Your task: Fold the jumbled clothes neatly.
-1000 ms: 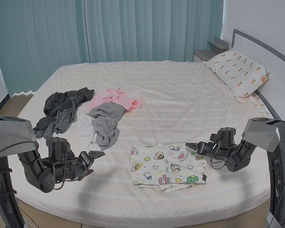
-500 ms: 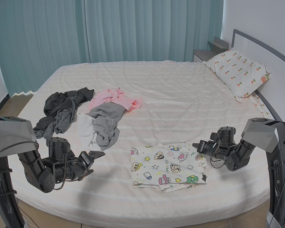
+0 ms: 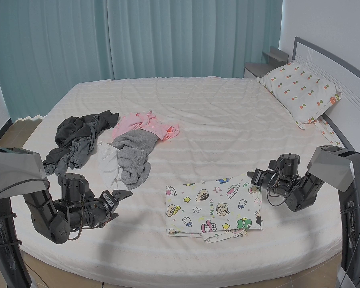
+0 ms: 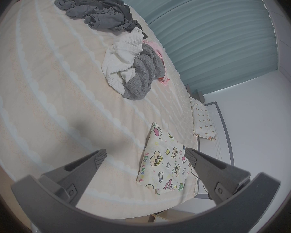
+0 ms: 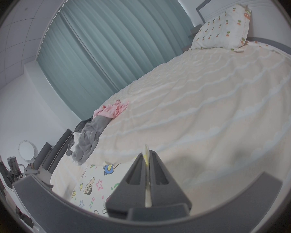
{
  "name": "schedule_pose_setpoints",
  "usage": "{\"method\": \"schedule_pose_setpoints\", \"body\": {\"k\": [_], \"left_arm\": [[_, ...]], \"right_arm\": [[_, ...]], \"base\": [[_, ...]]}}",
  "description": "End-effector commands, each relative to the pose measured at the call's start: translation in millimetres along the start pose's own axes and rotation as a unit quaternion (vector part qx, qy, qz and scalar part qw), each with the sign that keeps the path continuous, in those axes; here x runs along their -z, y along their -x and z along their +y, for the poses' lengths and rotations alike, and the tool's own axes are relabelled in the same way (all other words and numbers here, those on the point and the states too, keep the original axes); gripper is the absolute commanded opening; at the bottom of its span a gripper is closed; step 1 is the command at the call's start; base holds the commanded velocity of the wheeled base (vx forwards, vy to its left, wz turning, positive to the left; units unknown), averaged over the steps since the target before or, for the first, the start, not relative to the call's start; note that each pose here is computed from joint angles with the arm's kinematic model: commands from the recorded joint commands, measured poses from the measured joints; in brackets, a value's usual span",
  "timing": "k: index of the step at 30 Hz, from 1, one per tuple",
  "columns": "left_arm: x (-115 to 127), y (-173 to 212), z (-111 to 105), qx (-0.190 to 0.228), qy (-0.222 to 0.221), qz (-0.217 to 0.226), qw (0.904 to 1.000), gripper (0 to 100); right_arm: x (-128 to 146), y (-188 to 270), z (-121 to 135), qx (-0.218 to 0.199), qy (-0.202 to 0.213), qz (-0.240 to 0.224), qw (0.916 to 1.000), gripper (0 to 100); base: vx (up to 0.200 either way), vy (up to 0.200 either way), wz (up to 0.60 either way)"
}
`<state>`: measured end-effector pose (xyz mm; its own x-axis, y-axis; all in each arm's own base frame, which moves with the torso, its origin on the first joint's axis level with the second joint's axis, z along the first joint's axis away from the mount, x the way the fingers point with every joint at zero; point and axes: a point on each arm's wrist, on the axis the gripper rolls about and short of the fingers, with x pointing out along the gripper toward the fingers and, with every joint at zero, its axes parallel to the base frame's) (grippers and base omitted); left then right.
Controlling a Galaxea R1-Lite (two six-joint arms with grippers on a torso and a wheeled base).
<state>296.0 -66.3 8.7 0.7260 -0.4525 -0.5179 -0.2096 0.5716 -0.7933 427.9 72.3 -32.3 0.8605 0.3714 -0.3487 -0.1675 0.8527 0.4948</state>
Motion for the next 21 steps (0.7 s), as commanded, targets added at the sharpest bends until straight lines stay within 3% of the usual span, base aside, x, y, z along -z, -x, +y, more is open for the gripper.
{"method": "schedule_pose_setpoints", "body": {"k": [1,9,10,17,21], "left_arm": [[1,0,2,-0.002,0.001,0.001,1.0,100],[1,0,2,-0.002,0.001,0.002,1.0,100],[1,0,2,-0.002,0.001,0.002,1.0,100],[1,0,2,-0.002,0.001,0.003,1.0,100],[5,-3,2,-0.002,-0.02,0.01,0.9997,100]], "right_arm": [[-5,-2,1,-0.001,0.002,-0.009,1.0,0],[-2,-2,-1,0.001,0.002,-0.003,1.0,0],[-2,-2,-1,0.003,0.002,-0.001,1.0,100],[0,11,-18,0.025,-0.01,0.005,0.9996,100],[9,38,-21,0.033,-0.034,0.007,0.9988,100]], "base": [[0.0,0.0,0.0],[0.0,0.0,0.0],[0.0,0.0,0.0],[0.0,0.0,0.0],[0.0,0.0,0.0]]}}
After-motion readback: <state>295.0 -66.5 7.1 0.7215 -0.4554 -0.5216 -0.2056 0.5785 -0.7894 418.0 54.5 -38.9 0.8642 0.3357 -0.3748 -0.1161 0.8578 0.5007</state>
